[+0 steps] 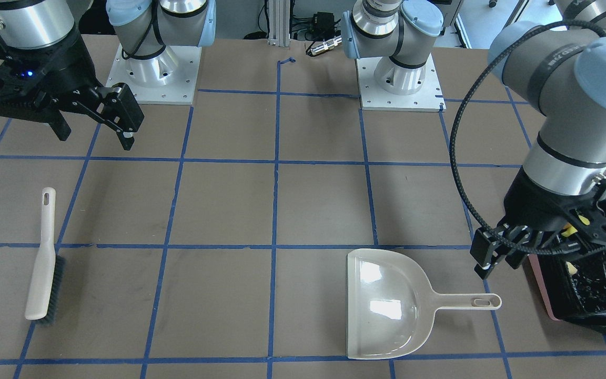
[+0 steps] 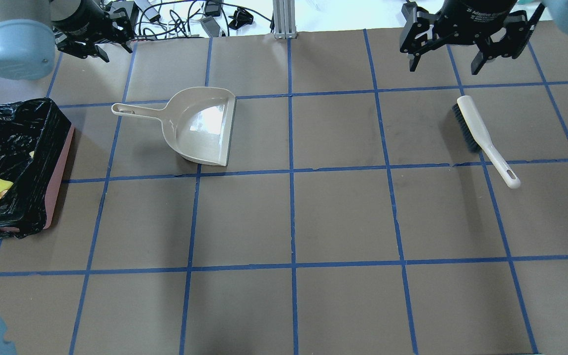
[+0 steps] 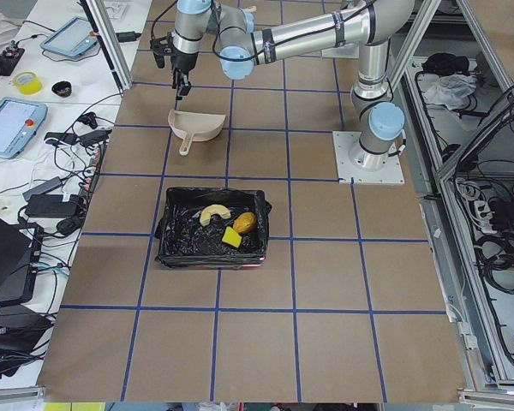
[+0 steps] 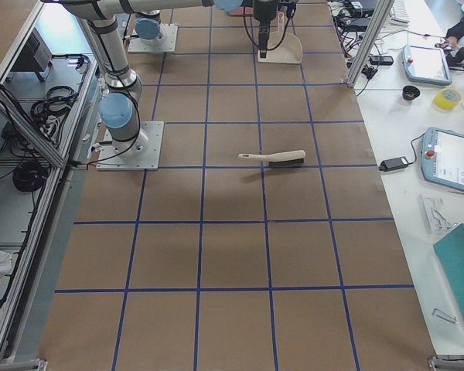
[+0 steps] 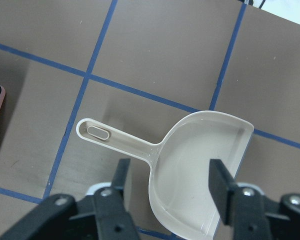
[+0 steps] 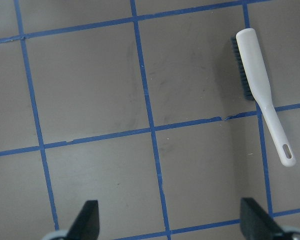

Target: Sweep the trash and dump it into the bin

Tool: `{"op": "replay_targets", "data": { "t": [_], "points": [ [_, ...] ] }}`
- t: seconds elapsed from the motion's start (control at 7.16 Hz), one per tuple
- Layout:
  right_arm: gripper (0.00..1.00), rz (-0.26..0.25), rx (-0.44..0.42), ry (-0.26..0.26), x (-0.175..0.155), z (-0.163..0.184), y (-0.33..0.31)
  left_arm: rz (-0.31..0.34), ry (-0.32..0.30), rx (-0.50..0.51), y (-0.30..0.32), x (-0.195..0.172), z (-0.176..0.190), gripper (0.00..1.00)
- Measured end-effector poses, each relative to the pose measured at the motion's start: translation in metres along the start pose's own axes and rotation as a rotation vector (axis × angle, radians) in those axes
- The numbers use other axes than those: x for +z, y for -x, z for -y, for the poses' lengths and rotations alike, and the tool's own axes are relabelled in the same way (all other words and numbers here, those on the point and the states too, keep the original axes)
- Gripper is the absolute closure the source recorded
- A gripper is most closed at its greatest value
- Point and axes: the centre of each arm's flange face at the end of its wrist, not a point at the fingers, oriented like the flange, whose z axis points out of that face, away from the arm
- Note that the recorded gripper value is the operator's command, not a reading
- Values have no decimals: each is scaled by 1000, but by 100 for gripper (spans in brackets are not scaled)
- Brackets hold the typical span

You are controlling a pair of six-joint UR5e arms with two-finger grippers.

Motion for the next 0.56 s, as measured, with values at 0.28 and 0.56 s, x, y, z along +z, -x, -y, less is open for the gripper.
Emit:
{"op": "replay_targets", "data": {
  "t": [0.28, 0.56],
  "points": [
    [0, 8, 3, 6, -1, -2, 1, 14, 111, 106, 0, -25, -25, 0],
    [0, 45, 10, 38, 0, -6, 5, 19, 200, 147, -10, -55, -55, 0]
  ]
}}
